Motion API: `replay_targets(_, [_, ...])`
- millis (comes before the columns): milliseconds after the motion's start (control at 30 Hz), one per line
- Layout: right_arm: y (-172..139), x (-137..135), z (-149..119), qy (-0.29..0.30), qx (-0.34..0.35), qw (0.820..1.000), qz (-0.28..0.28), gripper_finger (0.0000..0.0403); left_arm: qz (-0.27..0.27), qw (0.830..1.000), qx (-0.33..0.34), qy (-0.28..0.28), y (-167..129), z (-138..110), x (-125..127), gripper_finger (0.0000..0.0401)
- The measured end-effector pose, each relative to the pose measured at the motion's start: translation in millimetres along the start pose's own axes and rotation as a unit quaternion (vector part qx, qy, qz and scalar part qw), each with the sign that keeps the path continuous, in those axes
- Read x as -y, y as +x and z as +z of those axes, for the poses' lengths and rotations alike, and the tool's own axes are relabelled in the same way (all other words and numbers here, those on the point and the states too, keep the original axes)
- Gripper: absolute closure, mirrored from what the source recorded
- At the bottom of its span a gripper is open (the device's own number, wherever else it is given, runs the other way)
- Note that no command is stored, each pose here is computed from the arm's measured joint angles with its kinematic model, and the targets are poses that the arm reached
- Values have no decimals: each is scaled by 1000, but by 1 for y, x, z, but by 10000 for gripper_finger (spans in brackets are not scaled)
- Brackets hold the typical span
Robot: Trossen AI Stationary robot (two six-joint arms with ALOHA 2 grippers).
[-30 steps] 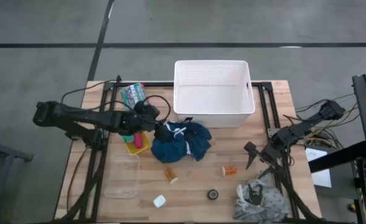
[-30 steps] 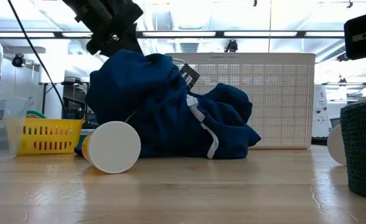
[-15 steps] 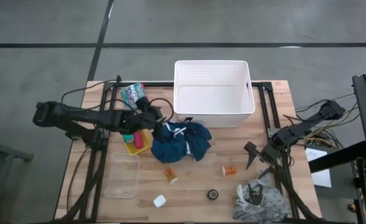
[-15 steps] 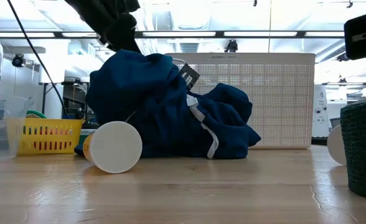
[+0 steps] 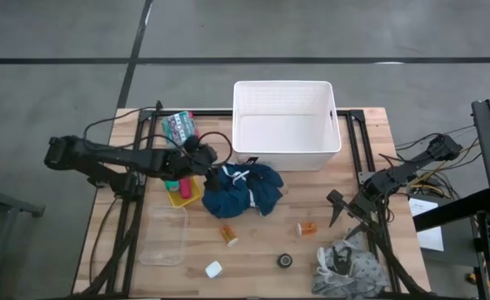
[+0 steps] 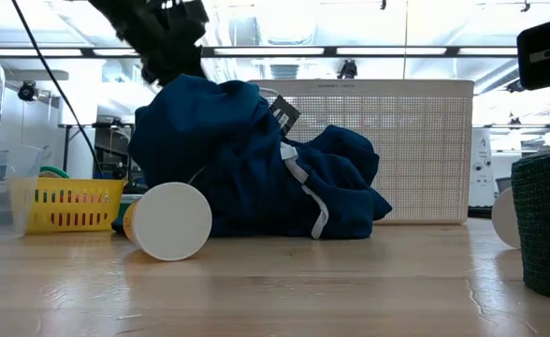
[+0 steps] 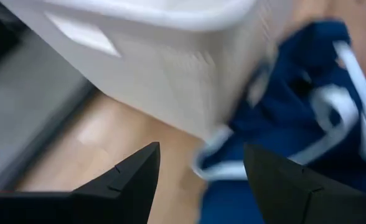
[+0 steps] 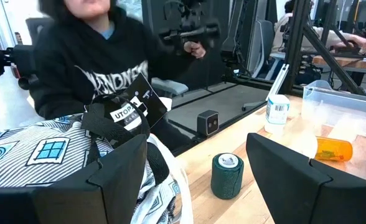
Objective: Pick & place medical supplies in basket/bin
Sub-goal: Put the black bandage into the yellow bin
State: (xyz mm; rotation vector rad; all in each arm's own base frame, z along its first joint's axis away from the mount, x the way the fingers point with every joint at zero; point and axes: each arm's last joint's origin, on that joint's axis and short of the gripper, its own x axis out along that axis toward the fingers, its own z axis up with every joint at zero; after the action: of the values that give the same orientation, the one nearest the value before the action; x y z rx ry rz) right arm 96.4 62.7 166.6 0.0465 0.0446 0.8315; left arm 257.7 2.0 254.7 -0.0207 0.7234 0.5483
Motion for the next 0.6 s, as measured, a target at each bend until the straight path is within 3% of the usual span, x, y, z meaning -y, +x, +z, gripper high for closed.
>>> replay_targets(167, [0, 0, 0, 0, 0, 1000, 0, 131, -56, 996, -29, -60, 11, -22, 5, 163])
replay_targets(400, [0, 0, 0, 0, 0, 1000, 0, 131, -45, 992, -61, -99, 21, -48, 3, 163])
replay_targets(600, [0, 0, 0, 0, 0, 1000, 0, 131, -53, 992, -46, -102, 21, -44, 5, 163])
